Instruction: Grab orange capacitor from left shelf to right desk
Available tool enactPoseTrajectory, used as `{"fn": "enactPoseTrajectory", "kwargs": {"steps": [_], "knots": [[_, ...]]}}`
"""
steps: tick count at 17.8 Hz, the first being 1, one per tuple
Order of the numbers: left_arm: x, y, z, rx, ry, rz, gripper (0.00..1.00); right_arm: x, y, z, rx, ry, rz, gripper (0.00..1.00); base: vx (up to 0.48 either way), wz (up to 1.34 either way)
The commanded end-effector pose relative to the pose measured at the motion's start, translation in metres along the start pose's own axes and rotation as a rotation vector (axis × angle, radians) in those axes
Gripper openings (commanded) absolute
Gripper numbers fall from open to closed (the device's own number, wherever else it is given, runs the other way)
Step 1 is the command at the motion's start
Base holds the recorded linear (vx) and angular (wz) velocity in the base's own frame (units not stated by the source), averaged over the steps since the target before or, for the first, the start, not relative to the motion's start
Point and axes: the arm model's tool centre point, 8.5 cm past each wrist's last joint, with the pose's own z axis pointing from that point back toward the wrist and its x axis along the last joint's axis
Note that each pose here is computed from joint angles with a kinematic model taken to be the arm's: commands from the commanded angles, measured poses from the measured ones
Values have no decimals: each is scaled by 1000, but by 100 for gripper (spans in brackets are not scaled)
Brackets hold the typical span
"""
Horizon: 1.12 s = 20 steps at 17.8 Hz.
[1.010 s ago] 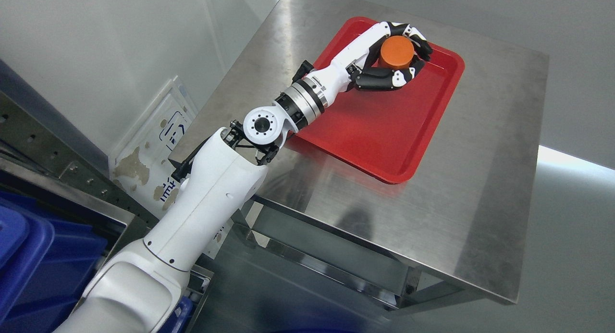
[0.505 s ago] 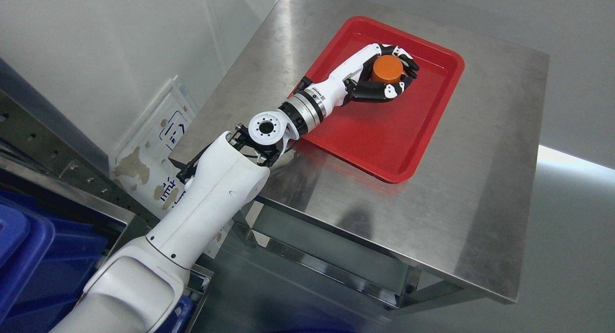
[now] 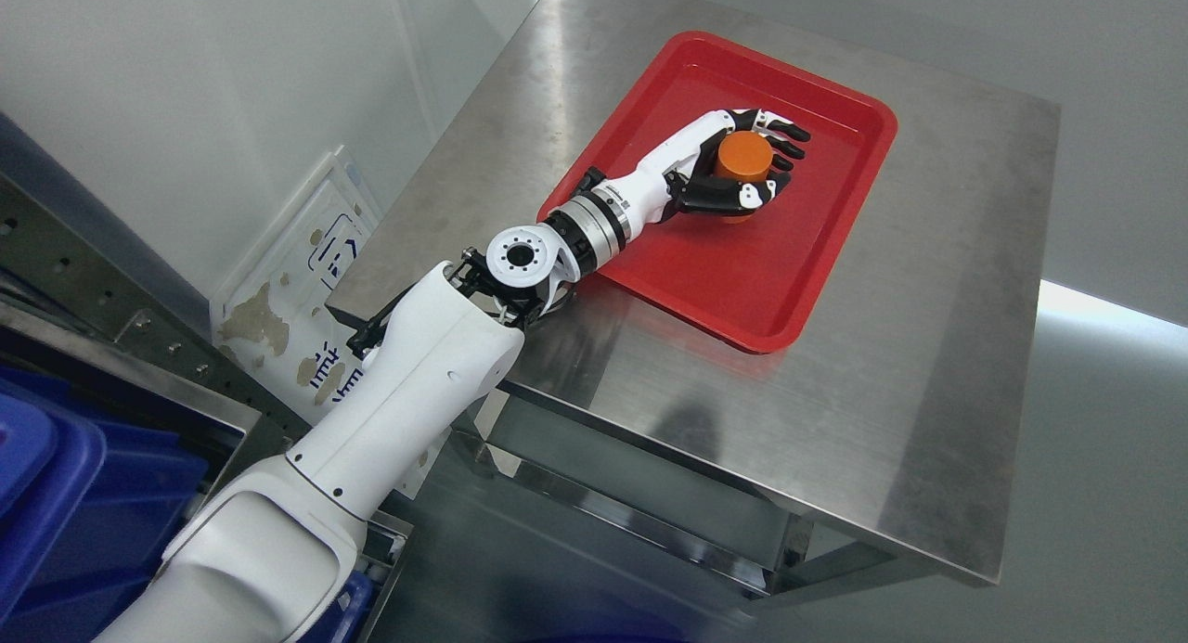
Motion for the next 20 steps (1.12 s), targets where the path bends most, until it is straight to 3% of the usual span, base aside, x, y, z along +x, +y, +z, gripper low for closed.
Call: {"fn": "enactPoseTrajectory", "kwargs": {"steps": [1, 4, 6, 7, 11, 14, 16, 18, 20], "knots": [[2, 18, 1, 23, 13, -24, 64, -8, -11, -1, -17, 4, -5, 100, 0, 0], [27, 36, -1, 57, -40, -33, 77, -8, -11, -1, -17, 4, -5, 100, 0, 0], [54, 49, -2, 82, -102, -45, 96, -8, -11, -1, -17, 4, -5, 100, 0, 0], [71, 55, 2, 100, -153, -41, 100, -8, -11, -1, -17, 4, -5, 100, 0, 0], [117, 91, 27, 222, -309, -11, 100, -8, -11, -1, -17, 4, -5, 100, 0, 0], [134, 120, 66, 383, -414, 39, 100, -8, -11, -1, -17, 4, -5, 100, 0, 0], [128, 111, 91, 448, -393, 90, 100, -8, -11, -1, -17, 4, -5, 100, 0, 0], [95, 103, 105, 506, -329, 146, 100, -8, -11, -1, -17, 4, -5, 100, 0, 0], [92, 102, 126, 560, -355, 161, 100, -8, -11, -1, -17, 4, -5, 100, 0, 0]]}}
